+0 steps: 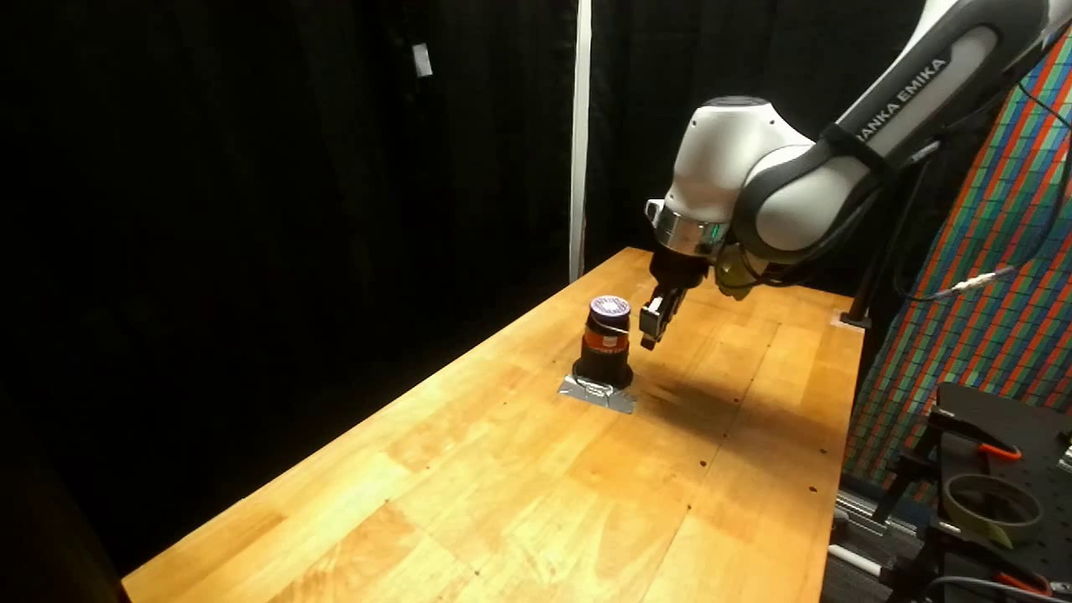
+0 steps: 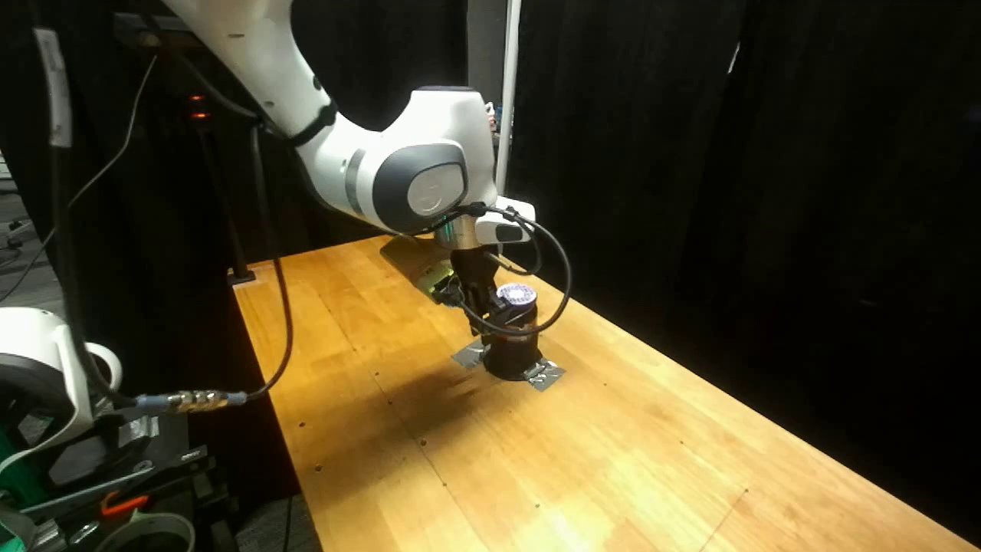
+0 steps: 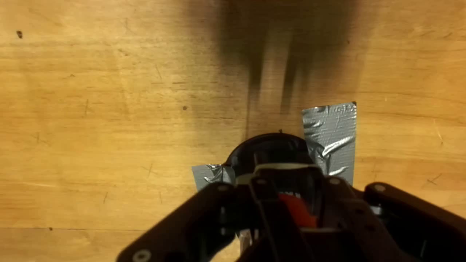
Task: Put the elastic rubber on the object that is attached to the table
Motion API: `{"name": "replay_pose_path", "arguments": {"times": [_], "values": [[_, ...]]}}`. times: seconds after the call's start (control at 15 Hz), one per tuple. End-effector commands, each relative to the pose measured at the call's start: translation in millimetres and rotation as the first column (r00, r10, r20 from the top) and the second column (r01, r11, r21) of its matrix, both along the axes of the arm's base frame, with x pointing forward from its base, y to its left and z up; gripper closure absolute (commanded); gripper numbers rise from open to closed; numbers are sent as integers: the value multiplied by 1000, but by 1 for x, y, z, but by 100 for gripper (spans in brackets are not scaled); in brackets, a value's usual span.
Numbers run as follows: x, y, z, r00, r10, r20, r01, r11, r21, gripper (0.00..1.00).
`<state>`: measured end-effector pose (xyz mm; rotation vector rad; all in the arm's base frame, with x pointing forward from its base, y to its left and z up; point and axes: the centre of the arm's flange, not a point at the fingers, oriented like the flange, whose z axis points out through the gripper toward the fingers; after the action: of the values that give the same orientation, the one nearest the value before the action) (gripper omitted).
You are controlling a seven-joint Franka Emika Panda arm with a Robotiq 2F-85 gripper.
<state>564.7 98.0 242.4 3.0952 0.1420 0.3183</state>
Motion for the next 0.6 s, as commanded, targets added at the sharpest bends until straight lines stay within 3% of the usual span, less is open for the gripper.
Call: {"name": "replay_pose_path", "arguments": {"times": [0.0, 0.07, 0.13, 0.27, 0.53], "values": [[-82, -16, -11, 986, 31, 164, -23, 999, -48, 88], [-91, -19, -17, 976, 55, 209, -44, 997, -58, 91], [-102, -22, -23, 964, 83, 252, -68, 996, -65, 85], [-118, -31, -33, 932, 127, 338, -110, 992, -69, 84], [-119, -58, -35, 842, 173, 510, -165, 984, -62, 85]]}}
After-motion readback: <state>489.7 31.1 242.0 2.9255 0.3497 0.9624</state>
